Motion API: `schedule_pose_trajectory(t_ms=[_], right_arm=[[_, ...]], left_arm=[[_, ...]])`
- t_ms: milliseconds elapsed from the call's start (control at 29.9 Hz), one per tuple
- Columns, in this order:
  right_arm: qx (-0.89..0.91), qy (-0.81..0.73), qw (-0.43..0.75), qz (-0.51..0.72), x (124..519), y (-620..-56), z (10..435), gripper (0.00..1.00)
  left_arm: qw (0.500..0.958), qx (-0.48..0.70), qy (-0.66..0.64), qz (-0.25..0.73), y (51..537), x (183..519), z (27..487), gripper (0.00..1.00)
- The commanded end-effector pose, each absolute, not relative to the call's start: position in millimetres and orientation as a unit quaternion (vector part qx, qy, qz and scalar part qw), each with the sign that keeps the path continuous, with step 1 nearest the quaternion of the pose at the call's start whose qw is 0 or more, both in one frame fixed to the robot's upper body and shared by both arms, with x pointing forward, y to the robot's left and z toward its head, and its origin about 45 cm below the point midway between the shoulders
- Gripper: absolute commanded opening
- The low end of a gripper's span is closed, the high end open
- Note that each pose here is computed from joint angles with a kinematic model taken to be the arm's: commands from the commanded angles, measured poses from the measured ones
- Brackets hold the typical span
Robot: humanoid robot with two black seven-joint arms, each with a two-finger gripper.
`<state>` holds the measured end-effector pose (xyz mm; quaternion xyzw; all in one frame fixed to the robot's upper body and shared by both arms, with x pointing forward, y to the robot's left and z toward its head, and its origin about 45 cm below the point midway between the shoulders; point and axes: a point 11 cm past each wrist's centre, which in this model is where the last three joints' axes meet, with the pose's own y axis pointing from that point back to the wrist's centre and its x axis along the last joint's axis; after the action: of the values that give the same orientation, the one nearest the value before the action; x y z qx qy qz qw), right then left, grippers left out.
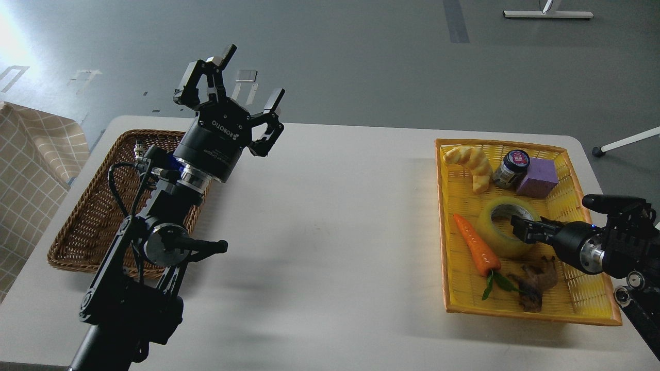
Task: Place and transfer tape with both arms
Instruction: 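Grasp the yellow tape roll with the right gripper and lift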
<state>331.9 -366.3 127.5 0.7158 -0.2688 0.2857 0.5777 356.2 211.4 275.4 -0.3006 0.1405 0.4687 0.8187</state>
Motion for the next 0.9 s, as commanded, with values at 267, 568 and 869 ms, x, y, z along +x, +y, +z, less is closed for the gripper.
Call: schedule_pose_trajectory(t_ms=[267,568,869], right_arm=[[0.718,-0.264,0.576,0.287,331,-365,129,0.20],[0.720,-0.261,0.576,0.286,332,-364,129,0.14],[0.703,-0.256,0.573,0.334,339,-368,169,0.14]], left_arm=[[0.818,-0.300,0.142,0.470,212,357,275,0.98],[0.817,-0.299,0.142,0.473,214,357,274,0.98],[0.816,-0.300,0.143,0.472,213,357,274,0.98]])
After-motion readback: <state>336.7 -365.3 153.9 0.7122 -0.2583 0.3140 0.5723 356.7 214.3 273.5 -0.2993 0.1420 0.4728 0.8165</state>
